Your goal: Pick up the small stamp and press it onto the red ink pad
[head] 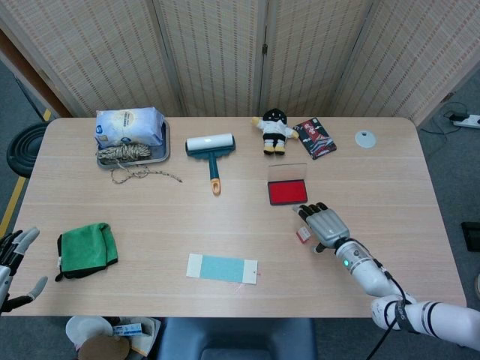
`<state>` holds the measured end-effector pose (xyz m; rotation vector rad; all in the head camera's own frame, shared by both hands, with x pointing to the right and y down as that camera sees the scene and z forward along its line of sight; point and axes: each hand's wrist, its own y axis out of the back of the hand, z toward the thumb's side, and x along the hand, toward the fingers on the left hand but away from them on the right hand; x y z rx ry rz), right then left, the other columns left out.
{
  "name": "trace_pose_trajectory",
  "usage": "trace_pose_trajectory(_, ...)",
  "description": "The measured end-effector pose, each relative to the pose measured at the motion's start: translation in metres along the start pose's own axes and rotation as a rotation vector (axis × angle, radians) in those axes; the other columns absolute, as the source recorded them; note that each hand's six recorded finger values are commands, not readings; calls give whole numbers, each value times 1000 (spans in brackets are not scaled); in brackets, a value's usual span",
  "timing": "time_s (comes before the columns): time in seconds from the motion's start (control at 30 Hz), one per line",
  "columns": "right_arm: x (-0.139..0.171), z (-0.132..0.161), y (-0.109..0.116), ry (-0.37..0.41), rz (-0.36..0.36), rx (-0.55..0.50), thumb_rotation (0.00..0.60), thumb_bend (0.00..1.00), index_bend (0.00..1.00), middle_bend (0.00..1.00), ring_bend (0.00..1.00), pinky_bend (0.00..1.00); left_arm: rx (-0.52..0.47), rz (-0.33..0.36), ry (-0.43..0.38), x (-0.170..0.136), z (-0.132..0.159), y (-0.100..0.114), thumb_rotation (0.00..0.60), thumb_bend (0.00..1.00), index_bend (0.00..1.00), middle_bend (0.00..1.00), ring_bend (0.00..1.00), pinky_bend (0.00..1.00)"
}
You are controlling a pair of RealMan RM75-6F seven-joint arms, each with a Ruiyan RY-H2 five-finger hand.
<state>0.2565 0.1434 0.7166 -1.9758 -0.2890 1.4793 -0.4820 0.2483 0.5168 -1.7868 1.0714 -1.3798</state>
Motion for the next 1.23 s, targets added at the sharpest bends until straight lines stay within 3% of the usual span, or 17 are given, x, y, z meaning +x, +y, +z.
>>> trace_pose_trajectory(0.13,14,1,11,14,-59,-3,600,157,0,22,37,6,4,-2,3,1,0,-1,600,340,0,0,0,15)
trace_pose_trajectory(0.27,37,-13,19,-14,-164,31,600,133,0,0,0,0,18,-13,5,3,0,-4,600,340,0,0,0,15)
trace_pose_trajectory(0.4,75,-38,18,-91,-290,44,600,132,0,0,0,0,32,-22,9,5,1,-8,600,340,0,0,0,15)
trace_pose_trajectory(0.53,121,-70,3,-201,-375,34,600,132,0,0,0,0,47,-27,14,7,2,-10,600,340,0,0,0,15)
trace_pose_trajectory(0.77,171,-108,-29,-324,-388,47,600,134,0,0,0,0,80,-38,28,11,5,-17,600,340,0,0,0,15)
trace_pose_trajectory(1.23,171,-108,-26,-329,-403,40,600,136,0,0,0,0,99,-47,37,8,3,-21,600,340,0,0,0,15)
